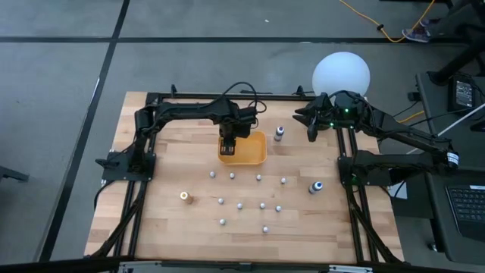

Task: Pick & Place food coloring
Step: Put the large orange food coloring bottle into the yellow bin, then put the top right small red food coloring bottle into the yellow bin

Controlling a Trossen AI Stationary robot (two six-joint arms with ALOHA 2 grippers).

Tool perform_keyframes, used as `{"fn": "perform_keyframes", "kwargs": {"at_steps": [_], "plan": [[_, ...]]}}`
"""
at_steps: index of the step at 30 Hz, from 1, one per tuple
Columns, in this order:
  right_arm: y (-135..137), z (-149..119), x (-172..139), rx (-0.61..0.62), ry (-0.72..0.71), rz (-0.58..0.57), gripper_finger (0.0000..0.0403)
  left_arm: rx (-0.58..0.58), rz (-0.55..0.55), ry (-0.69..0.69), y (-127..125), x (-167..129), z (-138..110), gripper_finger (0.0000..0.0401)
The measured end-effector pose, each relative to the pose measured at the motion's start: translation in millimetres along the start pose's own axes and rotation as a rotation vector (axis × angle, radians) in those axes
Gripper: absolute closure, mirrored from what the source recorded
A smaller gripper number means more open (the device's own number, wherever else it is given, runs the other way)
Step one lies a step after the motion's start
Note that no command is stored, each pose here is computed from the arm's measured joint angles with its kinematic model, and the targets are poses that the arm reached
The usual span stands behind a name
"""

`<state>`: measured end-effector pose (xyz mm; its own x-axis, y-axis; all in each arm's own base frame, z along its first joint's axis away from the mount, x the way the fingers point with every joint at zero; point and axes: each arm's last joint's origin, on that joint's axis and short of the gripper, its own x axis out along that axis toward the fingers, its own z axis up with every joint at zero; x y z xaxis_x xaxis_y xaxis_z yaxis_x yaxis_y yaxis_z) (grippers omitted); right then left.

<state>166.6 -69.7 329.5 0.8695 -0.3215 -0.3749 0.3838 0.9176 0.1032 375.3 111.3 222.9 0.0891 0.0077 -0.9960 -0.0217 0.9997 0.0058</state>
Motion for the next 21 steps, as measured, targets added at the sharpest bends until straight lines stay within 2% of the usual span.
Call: {"fn": "perform_keyframes", "kwargs": {"at_steps": [9,16,21], "plan": [[0,0,0,0.008,0.0,0.0,0.0287,-0.029,0.016,-0.01,1,4,0,0.0259],[0,0,0,0.007,0.0,0.0,0.0287,-0.05,0.074,0.023,2,3,-2,0.017],[0,0,0,0.006,0.0,0.0,0.0287,-0.054,0.044,0.011,-1,-26,-6,0.0154]]}}
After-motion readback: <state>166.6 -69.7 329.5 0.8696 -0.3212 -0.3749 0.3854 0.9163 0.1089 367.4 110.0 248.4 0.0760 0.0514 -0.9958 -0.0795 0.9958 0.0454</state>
